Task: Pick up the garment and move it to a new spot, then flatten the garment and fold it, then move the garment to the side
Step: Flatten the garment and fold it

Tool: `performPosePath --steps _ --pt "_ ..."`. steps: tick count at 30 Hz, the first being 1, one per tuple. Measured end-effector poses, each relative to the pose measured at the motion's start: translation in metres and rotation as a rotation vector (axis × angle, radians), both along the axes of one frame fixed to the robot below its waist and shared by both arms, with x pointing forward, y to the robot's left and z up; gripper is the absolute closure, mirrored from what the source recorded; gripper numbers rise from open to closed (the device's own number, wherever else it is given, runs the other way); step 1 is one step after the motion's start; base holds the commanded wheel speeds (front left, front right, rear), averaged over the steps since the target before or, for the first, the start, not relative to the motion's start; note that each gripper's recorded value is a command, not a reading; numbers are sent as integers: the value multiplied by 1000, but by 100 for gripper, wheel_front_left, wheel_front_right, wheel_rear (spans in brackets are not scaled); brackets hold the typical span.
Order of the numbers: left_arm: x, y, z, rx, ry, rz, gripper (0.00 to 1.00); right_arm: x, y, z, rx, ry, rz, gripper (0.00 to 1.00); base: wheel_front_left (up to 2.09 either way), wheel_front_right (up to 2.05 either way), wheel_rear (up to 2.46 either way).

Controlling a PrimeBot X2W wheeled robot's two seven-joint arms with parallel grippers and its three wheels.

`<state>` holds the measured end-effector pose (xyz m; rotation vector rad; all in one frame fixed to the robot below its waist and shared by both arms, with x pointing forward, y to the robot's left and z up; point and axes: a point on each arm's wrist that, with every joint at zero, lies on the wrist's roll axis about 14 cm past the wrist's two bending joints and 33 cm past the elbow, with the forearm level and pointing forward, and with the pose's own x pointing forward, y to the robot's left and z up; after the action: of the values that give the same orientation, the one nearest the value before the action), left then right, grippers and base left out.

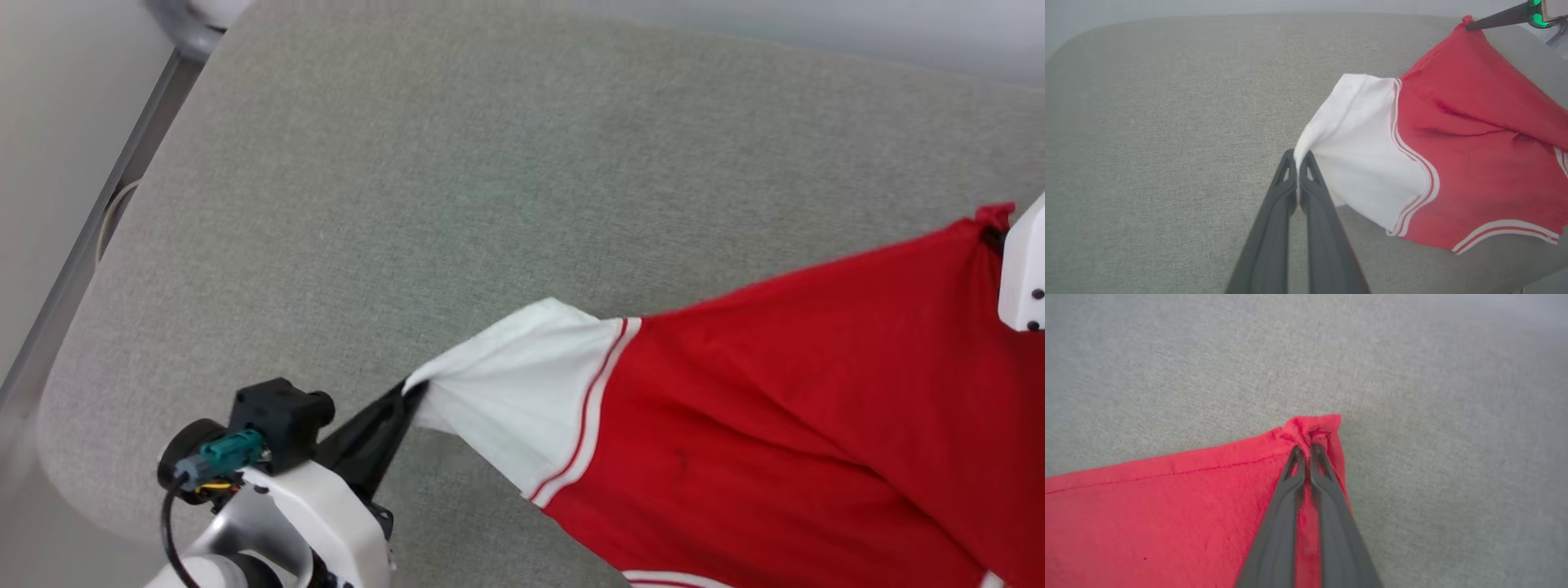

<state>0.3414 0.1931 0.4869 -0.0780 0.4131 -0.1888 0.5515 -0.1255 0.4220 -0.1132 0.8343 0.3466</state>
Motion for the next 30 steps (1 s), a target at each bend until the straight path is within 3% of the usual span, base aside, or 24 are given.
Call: performPosePath --steps 11,19,30 --pt "25 8 75 40 -283 9 100 -3 -22 103 86 -339 -40 100 0 0 0" --pt "46 11 164 40 -599 29 100 -26 -40 178 132 -559 -61 100 0 0 0" --pt "50 12 257 37 -943 63 100 -65 -58 251 184 -781 -90 100 0 0 0"
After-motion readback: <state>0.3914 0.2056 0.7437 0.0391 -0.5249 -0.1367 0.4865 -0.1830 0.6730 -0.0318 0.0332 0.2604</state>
